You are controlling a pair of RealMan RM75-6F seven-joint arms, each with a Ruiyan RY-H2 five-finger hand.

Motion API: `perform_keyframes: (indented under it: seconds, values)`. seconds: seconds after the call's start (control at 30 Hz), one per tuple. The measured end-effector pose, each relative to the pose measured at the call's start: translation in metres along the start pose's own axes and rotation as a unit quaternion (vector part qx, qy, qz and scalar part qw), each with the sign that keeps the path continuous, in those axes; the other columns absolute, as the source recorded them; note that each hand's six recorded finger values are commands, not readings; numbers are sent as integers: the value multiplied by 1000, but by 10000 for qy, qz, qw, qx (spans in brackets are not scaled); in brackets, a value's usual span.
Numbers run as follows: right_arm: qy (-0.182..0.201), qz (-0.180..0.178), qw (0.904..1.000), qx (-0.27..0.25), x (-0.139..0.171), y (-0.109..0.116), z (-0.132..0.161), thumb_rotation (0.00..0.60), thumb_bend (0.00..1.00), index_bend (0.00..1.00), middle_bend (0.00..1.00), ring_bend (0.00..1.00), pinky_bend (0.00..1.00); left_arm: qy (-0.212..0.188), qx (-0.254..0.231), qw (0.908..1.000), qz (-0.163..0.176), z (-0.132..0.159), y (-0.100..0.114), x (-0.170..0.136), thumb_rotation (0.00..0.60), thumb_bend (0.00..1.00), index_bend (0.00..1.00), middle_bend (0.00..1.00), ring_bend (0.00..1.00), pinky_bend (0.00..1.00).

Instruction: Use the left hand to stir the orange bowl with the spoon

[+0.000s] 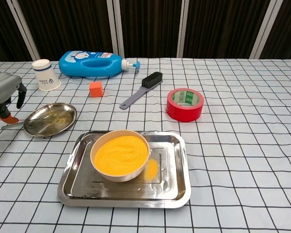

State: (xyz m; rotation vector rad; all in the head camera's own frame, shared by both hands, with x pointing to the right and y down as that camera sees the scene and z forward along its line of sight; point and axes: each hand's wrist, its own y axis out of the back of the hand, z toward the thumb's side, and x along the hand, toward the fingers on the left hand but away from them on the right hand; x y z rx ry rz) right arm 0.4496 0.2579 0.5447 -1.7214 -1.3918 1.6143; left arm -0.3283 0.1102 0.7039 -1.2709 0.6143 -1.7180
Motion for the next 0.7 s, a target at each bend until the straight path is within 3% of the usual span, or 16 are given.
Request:
perform_keyframes:
  seconds: [0.17,0.27,0.33,0.4,0.5,0.6,0.7]
  values:
    - [-3,-2,10000,3,0,0,-1,600,202,0,0,0,0,-27,-368,9991,192,-8,13,-5,600,256,436,903,869,908]
    - [-2,1,10000,14,0,0,-1,600,202,0,0,0,0,-83,-696,9968,382,-16,23,-15,600,235,319,684,685,745]
    - [-5,8,10000,24,0,0,-2,600,203,0,0,0,0,-146,-940,9941,513,-25,29,-26,600,215,182,447,493,560]
    - [-7,18,10000,33,0,0,-2,600,202,0,0,0,0,-226,-1134,9914,617,-38,32,-42,600,190,96,282,330,423]
    - [-13,64,10000,48,1,-1,-2,600,202,0,0,0,0,-326,-1277,9891,653,-60,30,-70,600,144,16,101,120,258]
    - [31,69,9999,97,1,-1,-1,600,202,0,0,0,0,-310,-1447,9878,484,-86,23,-102,600,123,0,11,37,120]
    - [136,-15,9997,198,1,1,2,600,202,0,0,0,0,-240,-1661,9852,339,-110,23,-128,600,122,0,0,9,77]
